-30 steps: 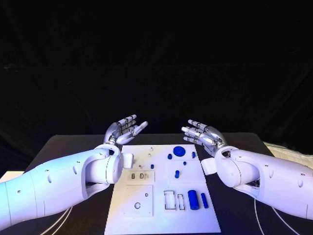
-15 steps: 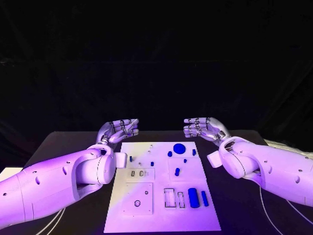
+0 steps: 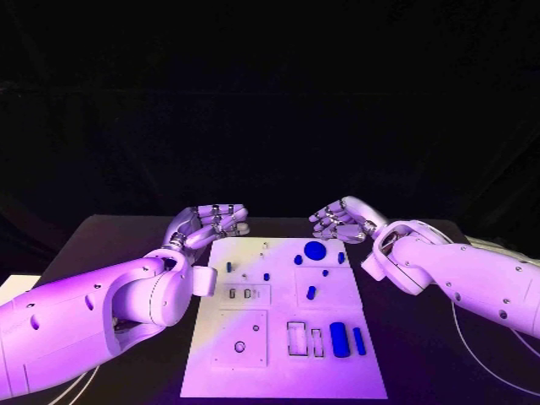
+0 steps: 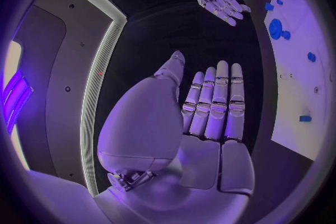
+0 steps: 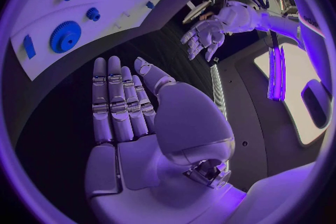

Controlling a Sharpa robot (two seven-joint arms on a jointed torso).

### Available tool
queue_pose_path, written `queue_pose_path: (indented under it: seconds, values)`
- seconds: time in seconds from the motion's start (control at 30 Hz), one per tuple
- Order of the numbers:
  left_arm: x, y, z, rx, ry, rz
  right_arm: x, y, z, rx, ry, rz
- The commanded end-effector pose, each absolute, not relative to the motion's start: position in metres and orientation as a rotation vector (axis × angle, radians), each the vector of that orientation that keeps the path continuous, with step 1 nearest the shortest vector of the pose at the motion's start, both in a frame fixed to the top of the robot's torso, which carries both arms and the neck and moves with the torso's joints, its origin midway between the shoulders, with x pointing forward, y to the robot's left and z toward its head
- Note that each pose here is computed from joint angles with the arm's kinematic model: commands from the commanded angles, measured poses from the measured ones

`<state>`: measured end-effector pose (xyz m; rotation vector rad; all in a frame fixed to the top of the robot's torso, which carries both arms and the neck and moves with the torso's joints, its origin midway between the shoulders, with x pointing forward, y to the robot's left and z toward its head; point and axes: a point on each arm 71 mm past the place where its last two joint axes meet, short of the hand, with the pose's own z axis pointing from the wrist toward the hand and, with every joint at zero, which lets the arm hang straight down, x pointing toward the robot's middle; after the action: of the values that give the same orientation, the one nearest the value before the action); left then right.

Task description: Assemble the parts on the task board

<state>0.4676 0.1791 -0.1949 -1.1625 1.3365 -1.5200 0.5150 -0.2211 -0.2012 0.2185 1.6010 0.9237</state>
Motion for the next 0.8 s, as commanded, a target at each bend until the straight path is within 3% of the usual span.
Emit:
queue_pose_path:
  seconds: [0.03, 0.27, 0.53, 0.8]
  values:
    - [0.462, 0.173, -0.19, -1.2, 1.368, -1.592, 0.514, -0.214, -0.203, -0.026, 1.682, 0.711]
    - [0.453, 0.17, -0.179, -1.224, 1.381, -1.641, 0.513, -0.203, -0.193, -0.215, 1.693, 0.546]
    - [0.448, 0.169, -0.172, -1.222, 1.393, -1.661, 0.515, -0.197, -0.181, -0.276, 1.668, 0.475]
    - [0.447, 0.166, -0.17, -1.221, 1.402, -1.669, 0.513, -0.19, -0.176, -0.3, 1.661, 0.472]
